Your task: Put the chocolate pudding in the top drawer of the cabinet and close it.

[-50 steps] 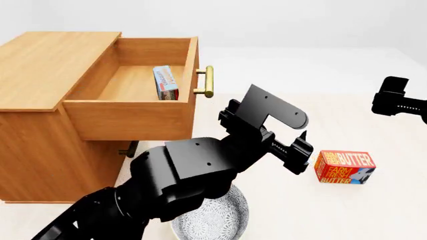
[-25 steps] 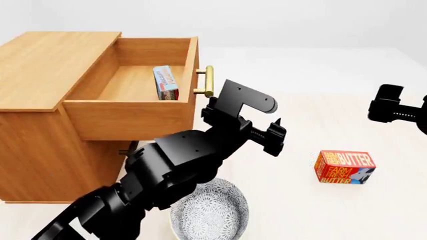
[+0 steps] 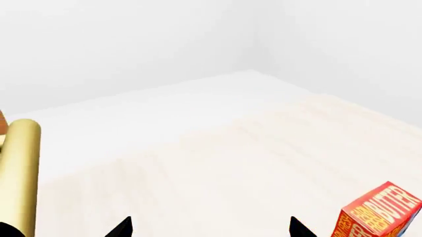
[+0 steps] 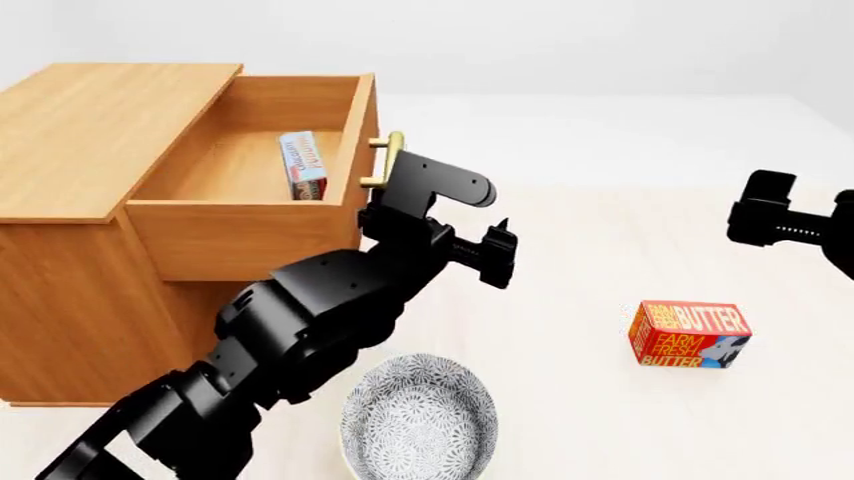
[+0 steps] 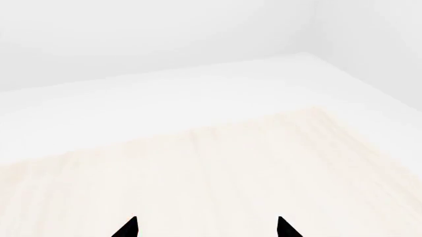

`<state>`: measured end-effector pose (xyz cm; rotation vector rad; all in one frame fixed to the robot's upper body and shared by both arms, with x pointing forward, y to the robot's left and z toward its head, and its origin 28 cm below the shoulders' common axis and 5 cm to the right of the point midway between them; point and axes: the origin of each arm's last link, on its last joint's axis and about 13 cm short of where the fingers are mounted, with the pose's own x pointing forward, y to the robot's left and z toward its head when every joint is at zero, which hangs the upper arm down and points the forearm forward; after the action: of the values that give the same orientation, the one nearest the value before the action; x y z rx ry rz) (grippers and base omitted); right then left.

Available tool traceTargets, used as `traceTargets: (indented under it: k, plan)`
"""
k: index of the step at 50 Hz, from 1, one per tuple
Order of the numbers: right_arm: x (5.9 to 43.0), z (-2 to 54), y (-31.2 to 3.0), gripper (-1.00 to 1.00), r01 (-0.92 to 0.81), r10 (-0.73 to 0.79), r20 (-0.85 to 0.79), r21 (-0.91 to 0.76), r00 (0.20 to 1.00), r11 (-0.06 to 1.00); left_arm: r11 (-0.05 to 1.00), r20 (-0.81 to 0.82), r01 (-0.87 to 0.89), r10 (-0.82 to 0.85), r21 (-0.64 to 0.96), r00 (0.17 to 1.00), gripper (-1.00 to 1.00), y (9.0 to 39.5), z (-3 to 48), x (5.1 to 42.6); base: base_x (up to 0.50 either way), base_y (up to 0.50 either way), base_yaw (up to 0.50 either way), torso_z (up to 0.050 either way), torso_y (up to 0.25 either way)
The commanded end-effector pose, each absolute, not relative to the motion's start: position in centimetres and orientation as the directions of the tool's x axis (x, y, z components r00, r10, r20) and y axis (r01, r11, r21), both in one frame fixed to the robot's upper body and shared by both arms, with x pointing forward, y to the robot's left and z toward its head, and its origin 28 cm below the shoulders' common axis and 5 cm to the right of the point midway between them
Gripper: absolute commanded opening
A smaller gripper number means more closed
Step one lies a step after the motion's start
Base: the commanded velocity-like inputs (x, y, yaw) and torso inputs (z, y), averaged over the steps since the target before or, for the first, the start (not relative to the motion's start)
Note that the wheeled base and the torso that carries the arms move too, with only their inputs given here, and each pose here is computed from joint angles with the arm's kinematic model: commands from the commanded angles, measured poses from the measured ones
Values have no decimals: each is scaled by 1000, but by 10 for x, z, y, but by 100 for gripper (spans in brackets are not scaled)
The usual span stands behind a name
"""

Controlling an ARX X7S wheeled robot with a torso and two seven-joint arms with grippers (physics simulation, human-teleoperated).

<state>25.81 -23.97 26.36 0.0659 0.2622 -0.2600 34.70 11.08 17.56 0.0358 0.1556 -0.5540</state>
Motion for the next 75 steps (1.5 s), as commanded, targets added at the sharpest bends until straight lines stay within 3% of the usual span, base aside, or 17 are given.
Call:
traceTargets:
  k: [1, 19, 47, 75]
  plan:
    - [256, 262, -240, 100, 264, -246, -264, 36, 933, 964, 884, -161, 467, -459, 11, 874, 100, 133, 174, 354, 0, 0, 0, 0, 0]
    - [263, 261, -234, 100, 244, -224, -264, 45, 938, 969, 936, -156, 350, -340, 38, 927, 100, 186, 183, 359, 0, 0, 0, 0, 0]
    - [263, 260, -232, 100, 240, -219, -262, 50, 940, 970, 981, -173, 186, -174, 54, 969, 100, 245, 182, 361, 0, 0, 0, 0, 0]
    - [269, 256, -229, 100, 226, -203, -265, 57, 943, 972, 991, -166, 107, -93, 78, 982, 100, 278, 184, 343, 0, 0, 0, 0, 0]
